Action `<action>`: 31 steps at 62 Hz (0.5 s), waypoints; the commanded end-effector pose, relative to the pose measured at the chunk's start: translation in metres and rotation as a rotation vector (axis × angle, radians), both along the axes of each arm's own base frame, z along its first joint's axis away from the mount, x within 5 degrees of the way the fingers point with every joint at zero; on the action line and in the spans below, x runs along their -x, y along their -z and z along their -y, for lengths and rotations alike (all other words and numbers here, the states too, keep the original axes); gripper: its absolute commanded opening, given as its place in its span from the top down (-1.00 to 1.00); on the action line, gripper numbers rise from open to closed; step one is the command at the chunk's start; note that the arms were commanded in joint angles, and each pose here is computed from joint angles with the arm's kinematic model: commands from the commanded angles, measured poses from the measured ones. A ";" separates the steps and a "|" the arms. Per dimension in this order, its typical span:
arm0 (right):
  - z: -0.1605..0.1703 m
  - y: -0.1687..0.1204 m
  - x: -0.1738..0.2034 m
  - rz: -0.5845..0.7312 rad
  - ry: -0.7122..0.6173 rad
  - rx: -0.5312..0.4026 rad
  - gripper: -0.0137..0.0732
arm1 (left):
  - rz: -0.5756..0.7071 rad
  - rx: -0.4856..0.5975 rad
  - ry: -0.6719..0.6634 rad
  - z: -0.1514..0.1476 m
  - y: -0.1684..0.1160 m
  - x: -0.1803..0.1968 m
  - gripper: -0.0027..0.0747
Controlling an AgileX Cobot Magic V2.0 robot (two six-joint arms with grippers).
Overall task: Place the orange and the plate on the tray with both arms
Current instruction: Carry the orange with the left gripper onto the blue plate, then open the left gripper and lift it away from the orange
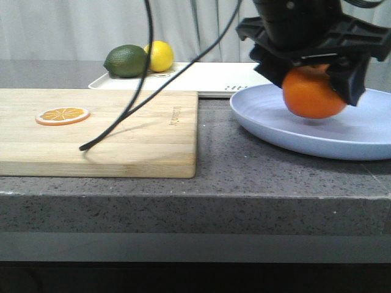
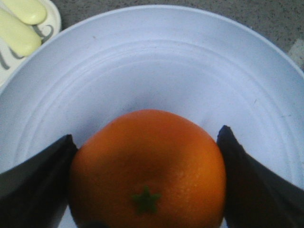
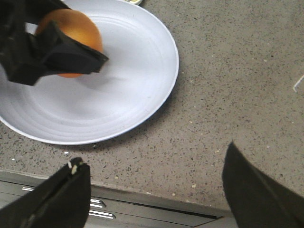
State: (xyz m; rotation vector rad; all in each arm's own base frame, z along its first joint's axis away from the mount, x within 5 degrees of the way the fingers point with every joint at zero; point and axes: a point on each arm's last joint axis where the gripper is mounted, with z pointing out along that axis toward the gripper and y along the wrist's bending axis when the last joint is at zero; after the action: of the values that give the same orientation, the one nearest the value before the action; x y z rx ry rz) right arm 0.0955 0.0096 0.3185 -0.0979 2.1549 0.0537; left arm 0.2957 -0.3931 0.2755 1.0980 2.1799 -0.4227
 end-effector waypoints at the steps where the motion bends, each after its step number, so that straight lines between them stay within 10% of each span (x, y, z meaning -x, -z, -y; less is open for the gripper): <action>1: -0.001 -0.012 -0.004 0.076 -0.009 0.004 -0.65 | 0.092 0.133 0.011 0.003 -0.043 0.005 -0.43; 31: -0.001 -0.012 -0.004 0.075 -0.009 0.004 -0.65 | 0.111 0.151 0.009 -0.005 -0.063 0.010 -0.78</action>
State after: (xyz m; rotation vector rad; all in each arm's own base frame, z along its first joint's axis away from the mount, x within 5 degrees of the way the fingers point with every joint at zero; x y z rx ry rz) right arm 0.0955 0.0096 0.3184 -0.0979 2.1556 0.0537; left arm 0.2977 -0.3976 0.2740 1.0975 2.1724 -0.4270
